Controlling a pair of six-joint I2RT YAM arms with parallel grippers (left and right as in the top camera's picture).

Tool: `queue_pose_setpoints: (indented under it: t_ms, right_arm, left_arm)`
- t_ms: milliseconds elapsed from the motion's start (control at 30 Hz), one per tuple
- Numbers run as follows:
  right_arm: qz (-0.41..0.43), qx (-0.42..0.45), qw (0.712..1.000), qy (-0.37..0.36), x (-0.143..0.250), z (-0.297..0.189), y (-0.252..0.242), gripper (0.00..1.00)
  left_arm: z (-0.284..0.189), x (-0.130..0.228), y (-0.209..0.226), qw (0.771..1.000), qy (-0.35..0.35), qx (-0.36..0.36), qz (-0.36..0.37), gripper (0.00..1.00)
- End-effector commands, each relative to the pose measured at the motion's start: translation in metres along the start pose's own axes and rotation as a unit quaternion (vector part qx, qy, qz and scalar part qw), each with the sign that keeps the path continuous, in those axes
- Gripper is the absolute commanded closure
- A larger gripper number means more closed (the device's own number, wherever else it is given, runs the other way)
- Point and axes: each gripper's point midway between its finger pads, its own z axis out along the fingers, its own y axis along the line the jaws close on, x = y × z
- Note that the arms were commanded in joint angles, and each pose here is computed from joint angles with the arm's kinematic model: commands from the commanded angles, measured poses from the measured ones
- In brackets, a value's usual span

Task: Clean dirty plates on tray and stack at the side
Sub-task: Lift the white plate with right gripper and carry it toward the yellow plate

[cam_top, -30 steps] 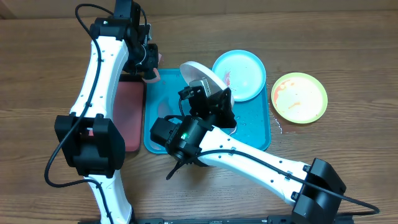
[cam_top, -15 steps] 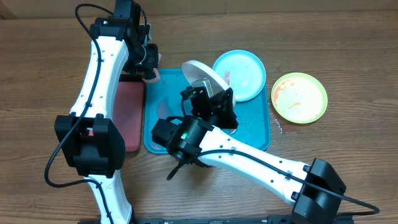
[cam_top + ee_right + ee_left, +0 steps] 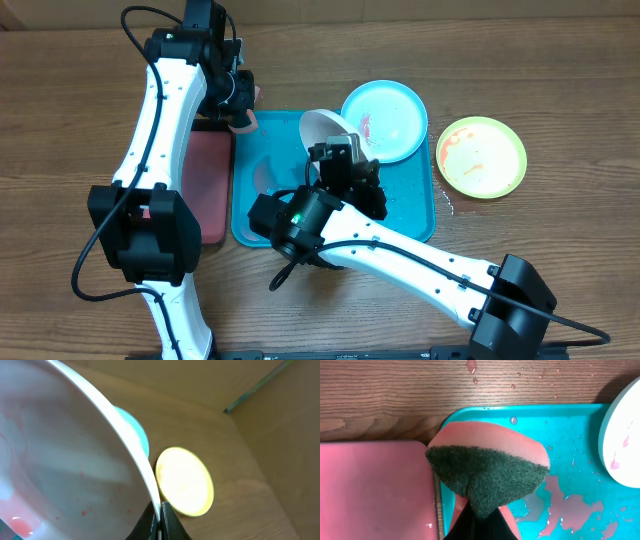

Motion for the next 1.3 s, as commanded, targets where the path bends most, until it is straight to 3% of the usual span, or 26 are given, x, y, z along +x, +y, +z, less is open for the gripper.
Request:
queue_pose_setpoints:
  t_ms: [0, 167, 367, 533, 767, 1000, 1267]
  right_arm:
    - [0.061, -0.026, 0.996, 0.064, 0.008, 0.002, -0.004, 0.96]
    - [0.03, -0.083, 0.982, 0.165, 0.029, 0.017, 0.017, 0.96]
    - [0.003, -0.178, 0.955, 0.236, 0.037, 0.026, 0.045, 0.96]
    - [0.006, -0.287, 0.902, 0.324, 0.045, 0.039, 0.058, 0.96]
    - [0.071, -0.394, 0.838, 0.37, 0.028, 0.068, 0.046, 0.96]
    - [0.208, -0.372, 0.811, 0.401, 0.027, 0.153, -0.029, 0.96]
    - [0.332, -0.231, 0.811, 0.422, 0.075, 0.237, -0.147, 0.96]
  left_arm:
    - [-0.004, -0.003, -0.004, 1.0, -0.007, -0.001, -0.002, 0.96]
    - [-0.004, -0.004, -0.004, 1.0, -0.008, -0.001, -0.002, 0.96]
    - [-0.004, -0.004, -0.004, 1.0, -0.007, -0.001, -0.002, 0.96]
    - [-0.004, -0.004, -0.003, 1.0, -0.008, -0.001, -0.002, 0.96]
    - [-0.004, -0.004, -0.003, 1.0, -0.007, -0.001, -0.002, 0.96]
    - [-0.004, -0.004, -0.003, 1.0, -0.008, -0.001, -0.002, 0.96]
    - [-0.004, -0.003, -0.004, 1.0, -0.006, -0.001, -0.002, 0.96]
